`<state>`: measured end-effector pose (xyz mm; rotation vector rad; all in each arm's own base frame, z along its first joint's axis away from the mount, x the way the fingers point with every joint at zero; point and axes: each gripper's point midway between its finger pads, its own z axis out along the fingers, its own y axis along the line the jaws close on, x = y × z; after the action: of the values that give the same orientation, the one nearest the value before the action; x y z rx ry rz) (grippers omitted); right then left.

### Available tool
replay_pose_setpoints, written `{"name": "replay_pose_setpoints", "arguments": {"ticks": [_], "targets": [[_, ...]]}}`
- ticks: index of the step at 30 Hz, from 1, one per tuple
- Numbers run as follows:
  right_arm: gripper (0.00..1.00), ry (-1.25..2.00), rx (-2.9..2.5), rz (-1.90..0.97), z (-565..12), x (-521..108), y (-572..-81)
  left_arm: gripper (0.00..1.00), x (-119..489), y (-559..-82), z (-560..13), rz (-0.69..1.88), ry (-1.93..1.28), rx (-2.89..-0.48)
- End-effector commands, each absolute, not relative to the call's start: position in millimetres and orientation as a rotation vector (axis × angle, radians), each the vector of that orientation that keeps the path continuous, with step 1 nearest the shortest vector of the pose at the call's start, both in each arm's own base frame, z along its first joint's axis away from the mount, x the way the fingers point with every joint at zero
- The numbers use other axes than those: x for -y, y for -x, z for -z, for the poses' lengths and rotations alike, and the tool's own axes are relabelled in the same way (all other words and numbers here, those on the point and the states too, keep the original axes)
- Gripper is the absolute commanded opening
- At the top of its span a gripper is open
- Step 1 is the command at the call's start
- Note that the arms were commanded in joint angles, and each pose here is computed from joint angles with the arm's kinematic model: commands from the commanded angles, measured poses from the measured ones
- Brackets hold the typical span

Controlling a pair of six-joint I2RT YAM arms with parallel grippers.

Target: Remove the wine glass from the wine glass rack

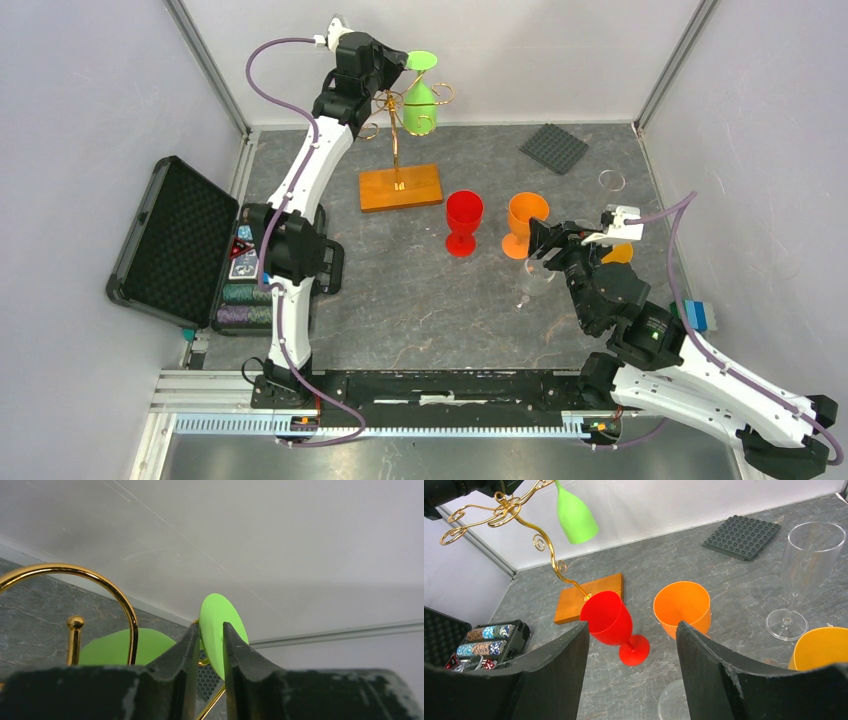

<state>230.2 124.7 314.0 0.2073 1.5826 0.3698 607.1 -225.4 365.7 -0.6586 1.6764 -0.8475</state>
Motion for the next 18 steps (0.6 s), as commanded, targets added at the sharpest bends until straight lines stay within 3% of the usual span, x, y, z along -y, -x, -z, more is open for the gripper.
{"name": "replay_pose_setpoints", "arguments": {"ticks": [1,9,18], "targets": [[0.69,-0.229,-1.553,-0.384,-324.7,-127.4,-233.1,0.25,231.4,-608.4,-389.5,0.917,0.631,-1.617],[0.68,-0.210,-1.564,-0.396,-323.2,-136.4,-235.3,0.12,234.1,-611.1,-393.8,1.013,0.653,-1.598],[0.68,-0.215,-1.566,-0.386,-320.6,-134.5,-235.6,0.18,240.4,-613.5,-383.9,1.044,0.647,-1.624]]}}
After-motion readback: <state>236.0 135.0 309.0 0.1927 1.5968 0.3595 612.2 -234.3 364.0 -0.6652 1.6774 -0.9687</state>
